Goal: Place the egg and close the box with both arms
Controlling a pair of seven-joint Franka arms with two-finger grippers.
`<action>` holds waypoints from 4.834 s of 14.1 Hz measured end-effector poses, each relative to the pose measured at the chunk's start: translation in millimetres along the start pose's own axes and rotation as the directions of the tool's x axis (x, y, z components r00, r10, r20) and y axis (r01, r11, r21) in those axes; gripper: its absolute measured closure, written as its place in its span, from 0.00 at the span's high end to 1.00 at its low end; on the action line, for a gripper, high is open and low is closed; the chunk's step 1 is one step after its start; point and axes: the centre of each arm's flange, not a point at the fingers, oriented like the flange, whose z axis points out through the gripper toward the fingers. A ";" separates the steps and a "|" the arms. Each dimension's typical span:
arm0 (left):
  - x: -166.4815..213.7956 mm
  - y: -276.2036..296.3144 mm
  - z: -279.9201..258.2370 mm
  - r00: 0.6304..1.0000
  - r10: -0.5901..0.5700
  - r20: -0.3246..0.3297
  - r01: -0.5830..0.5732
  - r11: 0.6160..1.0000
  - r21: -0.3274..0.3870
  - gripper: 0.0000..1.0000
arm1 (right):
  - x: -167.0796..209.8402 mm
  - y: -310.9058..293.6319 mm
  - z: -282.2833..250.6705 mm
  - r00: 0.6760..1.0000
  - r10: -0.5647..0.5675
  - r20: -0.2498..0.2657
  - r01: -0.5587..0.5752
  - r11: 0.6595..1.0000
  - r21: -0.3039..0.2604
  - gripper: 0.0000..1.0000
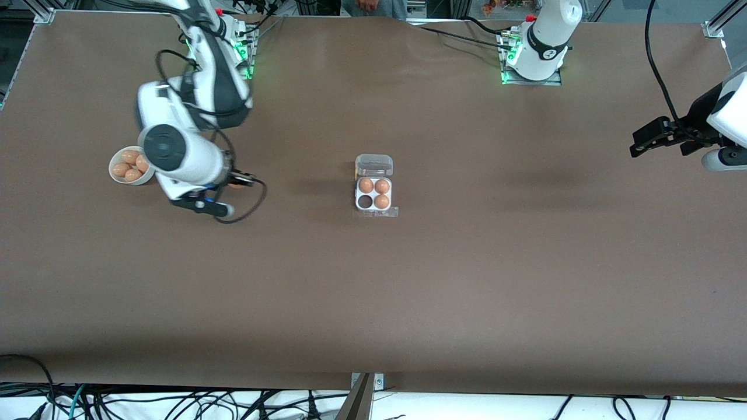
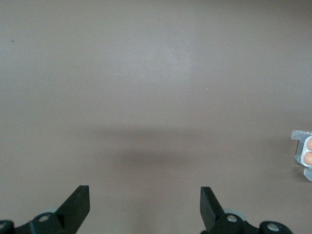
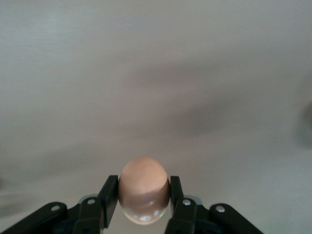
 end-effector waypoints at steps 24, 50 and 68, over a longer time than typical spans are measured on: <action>0.0 2.1 0.7 1.000 0.004 0.001 -0.004 1.000 0.000 1.00 | -78.8 -252.7 85.6 0.982 0.175 -0.072 -0.162 0.975 0.152 0.61; -67.1 351.4 241.9 0.834 0.110 0.541 -0.035 0.989 -0.147 0.01 | 89.4 70.0 -40.2 0.972 -0.140 -0.191 0.152 0.987 0.052 1.00; -67.1 449.9 342.4 0.892 0.039 0.451 0.036 0.987 -0.156 0.01 | -2.6 304.3 -245.9 0.974 -0.114 -0.194 0.132 0.988 0.081 1.00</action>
